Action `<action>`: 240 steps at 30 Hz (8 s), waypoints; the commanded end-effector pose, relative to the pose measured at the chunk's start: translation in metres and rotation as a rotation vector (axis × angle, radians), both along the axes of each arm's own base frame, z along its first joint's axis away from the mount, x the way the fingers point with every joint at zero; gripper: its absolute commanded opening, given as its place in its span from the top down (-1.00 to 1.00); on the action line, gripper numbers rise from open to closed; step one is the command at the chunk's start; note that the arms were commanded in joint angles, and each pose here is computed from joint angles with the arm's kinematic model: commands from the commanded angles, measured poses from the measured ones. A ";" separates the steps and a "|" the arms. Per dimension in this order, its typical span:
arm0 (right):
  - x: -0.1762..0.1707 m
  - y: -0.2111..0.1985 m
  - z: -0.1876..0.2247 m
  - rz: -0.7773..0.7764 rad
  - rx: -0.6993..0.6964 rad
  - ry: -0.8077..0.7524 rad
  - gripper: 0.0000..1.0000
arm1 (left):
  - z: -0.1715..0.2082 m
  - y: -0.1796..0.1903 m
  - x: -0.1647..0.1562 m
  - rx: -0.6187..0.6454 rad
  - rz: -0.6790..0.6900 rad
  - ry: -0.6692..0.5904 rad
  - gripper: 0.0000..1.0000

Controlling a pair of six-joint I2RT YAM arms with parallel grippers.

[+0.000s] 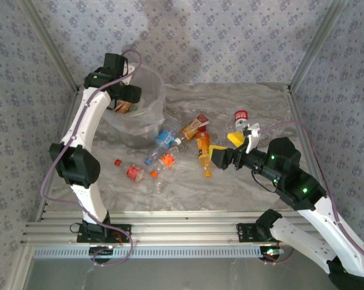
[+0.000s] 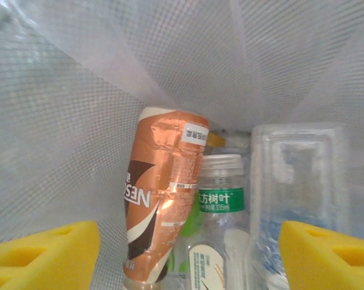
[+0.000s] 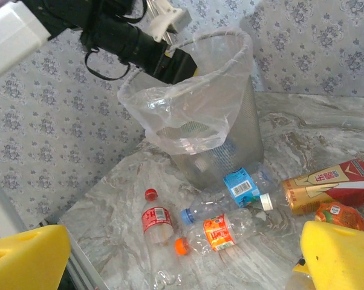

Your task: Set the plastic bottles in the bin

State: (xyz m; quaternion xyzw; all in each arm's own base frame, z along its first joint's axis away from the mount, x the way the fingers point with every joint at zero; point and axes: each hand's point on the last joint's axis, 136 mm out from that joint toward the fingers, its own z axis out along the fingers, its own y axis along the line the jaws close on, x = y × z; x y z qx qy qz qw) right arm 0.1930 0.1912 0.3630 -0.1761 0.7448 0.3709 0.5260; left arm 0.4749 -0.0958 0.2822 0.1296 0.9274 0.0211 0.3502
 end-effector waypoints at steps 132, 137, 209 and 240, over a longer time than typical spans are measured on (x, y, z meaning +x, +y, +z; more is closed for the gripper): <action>-0.021 -0.005 -0.030 0.060 0.001 0.103 -1.00 | 0.135 -0.152 -0.106 -0.439 -0.416 -0.089 -0.06; -0.022 -0.006 -0.030 0.058 -0.001 0.106 -1.00 | 0.142 -0.111 -0.077 -0.374 -0.313 -0.138 -0.06; -0.013 -0.017 -0.045 -0.020 -0.036 0.136 -1.00 | 0.065 -0.047 -0.046 -0.254 -0.016 0.084 -0.99; 0.042 -0.020 -0.208 -0.400 -0.305 0.616 -0.46 | 0.063 -0.190 -0.237 -0.796 -0.796 0.001 -0.99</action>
